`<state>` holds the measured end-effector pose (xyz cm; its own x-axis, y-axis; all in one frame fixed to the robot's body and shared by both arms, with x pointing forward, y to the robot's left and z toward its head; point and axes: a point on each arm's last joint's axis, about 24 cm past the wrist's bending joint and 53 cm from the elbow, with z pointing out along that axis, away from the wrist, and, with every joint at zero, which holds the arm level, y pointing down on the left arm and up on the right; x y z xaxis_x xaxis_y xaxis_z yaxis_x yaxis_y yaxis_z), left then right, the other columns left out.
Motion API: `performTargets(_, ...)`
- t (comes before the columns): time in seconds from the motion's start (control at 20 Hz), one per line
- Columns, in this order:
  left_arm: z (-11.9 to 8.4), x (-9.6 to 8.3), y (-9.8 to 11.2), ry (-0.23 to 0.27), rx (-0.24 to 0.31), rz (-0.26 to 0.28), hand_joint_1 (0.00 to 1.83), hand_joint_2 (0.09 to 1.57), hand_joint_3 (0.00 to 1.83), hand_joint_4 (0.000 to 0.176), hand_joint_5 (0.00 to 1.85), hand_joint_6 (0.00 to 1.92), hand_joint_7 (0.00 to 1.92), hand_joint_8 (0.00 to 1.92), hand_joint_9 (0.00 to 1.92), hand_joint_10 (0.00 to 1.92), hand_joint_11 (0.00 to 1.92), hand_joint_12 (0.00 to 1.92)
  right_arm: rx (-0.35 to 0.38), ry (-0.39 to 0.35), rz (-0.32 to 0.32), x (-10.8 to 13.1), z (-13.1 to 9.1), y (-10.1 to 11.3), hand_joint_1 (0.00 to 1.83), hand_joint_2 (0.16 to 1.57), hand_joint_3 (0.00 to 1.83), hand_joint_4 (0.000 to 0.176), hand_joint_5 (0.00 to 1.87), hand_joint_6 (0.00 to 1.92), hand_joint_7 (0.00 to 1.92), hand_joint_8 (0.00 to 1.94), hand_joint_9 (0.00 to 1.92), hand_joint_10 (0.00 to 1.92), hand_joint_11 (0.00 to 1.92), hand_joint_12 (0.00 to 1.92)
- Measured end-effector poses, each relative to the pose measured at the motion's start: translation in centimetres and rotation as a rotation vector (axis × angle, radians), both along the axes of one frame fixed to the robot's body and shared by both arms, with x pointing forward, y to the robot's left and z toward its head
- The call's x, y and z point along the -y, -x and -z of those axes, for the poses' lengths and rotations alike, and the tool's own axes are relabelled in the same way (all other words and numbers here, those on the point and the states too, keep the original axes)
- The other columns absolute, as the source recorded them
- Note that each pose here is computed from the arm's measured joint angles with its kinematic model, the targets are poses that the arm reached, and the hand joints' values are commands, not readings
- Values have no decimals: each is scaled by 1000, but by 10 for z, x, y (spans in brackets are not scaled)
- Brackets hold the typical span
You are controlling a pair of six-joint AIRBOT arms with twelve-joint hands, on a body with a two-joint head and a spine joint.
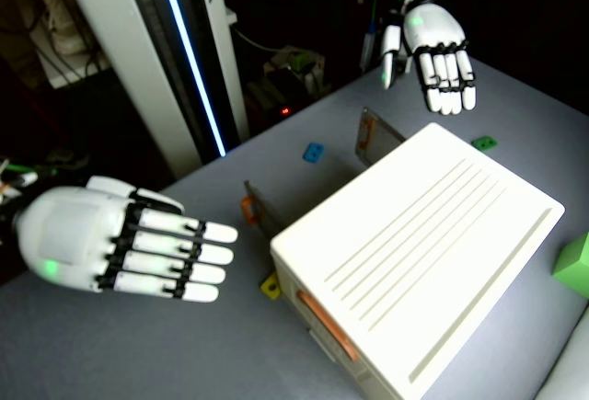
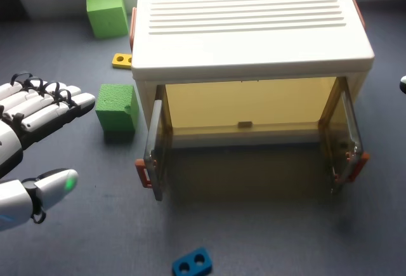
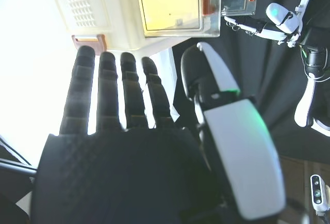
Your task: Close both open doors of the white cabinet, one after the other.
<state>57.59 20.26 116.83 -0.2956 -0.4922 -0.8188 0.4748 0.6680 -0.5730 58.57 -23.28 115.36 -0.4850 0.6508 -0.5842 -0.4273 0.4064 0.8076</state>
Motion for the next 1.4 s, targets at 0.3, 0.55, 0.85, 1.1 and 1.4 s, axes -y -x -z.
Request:
performTargets(0.3,8,9,5,11,-31,33,0,1481,11,0,0,0,33,2,35,2,0,263,-9,5,-3,-1,3,0,168,1402,3,39,61,0,26,0,8,0,40,1)
performTargets(0.55,17,22,9,9,-64,78,0,1493,3,0,62,6,47,4,57,3,0,340,-27,25,-22,-5,10,3,50,1437,10,26,74,1,38,0,11,2,63,5)
performTargets(0.85,26,39,15,2,-93,144,0,1455,0,0,26,0,39,1,51,0,0,278,-37,32,-24,-6,14,3,0,1422,0,37,68,4,39,2,21,5,57,0)
performTargets(1.1,23,51,17,14,-85,181,0,1438,0,0,51,11,29,7,26,9,36,157,-37,30,-24,-7,14,3,0,1446,7,15,75,4,42,2,6,1,66,1)
performTargets(1.4,22,63,18,26,-80,215,0,1451,0,0,84,18,39,7,33,7,42,166,-39,30,-23,-7,14,3,0,1441,2,17,76,2,28,0,0,0,52,1)
